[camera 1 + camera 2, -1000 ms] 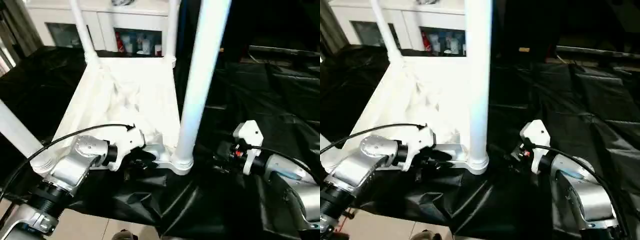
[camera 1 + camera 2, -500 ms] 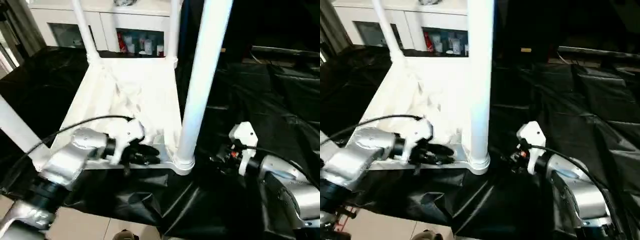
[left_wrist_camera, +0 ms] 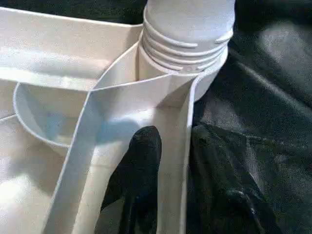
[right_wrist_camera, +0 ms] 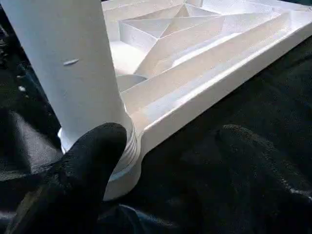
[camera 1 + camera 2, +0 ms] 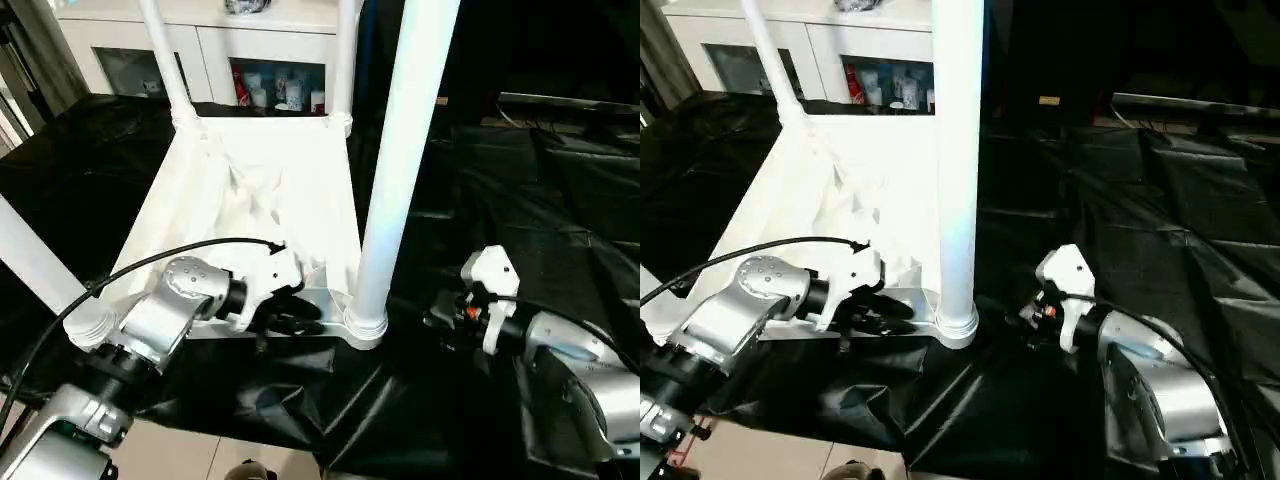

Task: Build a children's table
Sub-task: Rotate leg to tighten

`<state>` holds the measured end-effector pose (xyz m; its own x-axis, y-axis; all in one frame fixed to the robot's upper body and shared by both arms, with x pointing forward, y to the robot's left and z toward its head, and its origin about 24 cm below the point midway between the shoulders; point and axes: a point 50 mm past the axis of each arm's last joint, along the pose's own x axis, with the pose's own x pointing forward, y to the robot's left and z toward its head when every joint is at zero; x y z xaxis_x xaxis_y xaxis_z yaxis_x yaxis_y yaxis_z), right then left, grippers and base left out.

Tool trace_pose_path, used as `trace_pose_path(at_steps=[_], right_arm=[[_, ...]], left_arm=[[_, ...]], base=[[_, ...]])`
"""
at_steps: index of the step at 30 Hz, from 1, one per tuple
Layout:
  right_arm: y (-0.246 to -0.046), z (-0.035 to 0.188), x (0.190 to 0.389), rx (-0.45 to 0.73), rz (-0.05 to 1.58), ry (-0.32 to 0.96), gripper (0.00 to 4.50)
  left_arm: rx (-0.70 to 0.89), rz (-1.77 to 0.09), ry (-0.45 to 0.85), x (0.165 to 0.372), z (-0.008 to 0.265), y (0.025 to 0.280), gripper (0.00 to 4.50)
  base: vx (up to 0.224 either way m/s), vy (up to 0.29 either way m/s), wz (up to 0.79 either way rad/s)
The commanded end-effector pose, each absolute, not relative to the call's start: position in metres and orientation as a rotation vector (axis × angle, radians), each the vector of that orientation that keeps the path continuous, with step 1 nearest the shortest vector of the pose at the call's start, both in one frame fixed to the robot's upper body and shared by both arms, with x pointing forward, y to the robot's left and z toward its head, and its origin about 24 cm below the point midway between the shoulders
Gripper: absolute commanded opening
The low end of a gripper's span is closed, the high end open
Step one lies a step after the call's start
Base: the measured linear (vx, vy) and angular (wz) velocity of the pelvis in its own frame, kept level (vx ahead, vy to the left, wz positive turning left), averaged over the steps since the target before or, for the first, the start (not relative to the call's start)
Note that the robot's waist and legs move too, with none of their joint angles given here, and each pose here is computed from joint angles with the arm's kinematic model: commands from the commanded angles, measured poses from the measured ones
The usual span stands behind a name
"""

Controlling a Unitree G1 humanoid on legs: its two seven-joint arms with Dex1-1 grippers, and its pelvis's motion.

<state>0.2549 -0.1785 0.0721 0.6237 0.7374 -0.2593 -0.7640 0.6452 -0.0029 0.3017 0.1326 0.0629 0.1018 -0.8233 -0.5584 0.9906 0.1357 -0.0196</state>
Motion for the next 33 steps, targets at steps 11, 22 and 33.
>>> trace_pose_path(at_steps=[11,22,33], right_arm=[[-0.176,0.071,0.251,-0.103,0.881,0.242,3.71],[-0.174,0.072,0.252,-0.102,0.895,0.241,3.71],[-0.171,0.07,0.254,-0.069,0.907,0.239,4.05]], left_arm=[[0.436,-1.388,0.52,0.311,0.059,0.14,1.15],[0.43,-1.381,0.533,0.315,0.058,0.143,0.27],[0.256,-1.359,0.416,0.306,0.067,0.13,0.0]], base=[[0.0,0.0,0.0],[0.0,0.0,0.0],[0.0,0.0,0.0]])
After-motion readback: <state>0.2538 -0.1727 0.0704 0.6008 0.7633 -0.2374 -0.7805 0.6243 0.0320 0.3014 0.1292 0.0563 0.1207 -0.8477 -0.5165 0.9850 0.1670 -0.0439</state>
